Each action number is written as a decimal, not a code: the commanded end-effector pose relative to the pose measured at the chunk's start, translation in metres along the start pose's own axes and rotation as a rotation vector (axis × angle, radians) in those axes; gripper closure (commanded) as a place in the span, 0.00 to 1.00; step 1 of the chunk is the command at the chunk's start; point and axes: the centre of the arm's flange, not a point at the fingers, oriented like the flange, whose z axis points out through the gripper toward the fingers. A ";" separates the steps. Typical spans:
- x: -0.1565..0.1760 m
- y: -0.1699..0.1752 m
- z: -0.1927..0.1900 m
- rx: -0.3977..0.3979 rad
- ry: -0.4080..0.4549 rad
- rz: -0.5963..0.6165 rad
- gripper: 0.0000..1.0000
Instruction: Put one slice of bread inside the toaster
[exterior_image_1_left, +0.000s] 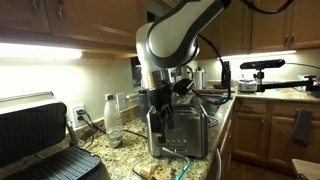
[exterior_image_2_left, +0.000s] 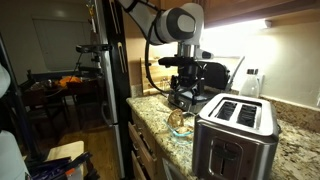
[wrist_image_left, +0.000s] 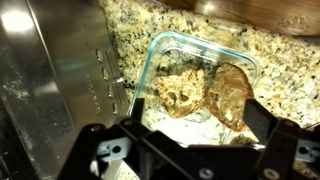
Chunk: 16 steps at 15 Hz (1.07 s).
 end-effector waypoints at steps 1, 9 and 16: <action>0.007 -0.013 -0.003 0.000 -0.019 -0.020 0.00; 0.007 -0.030 -0.003 0.000 -0.020 -0.035 0.00; 0.010 -0.036 0.012 0.027 -0.025 0.002 0.00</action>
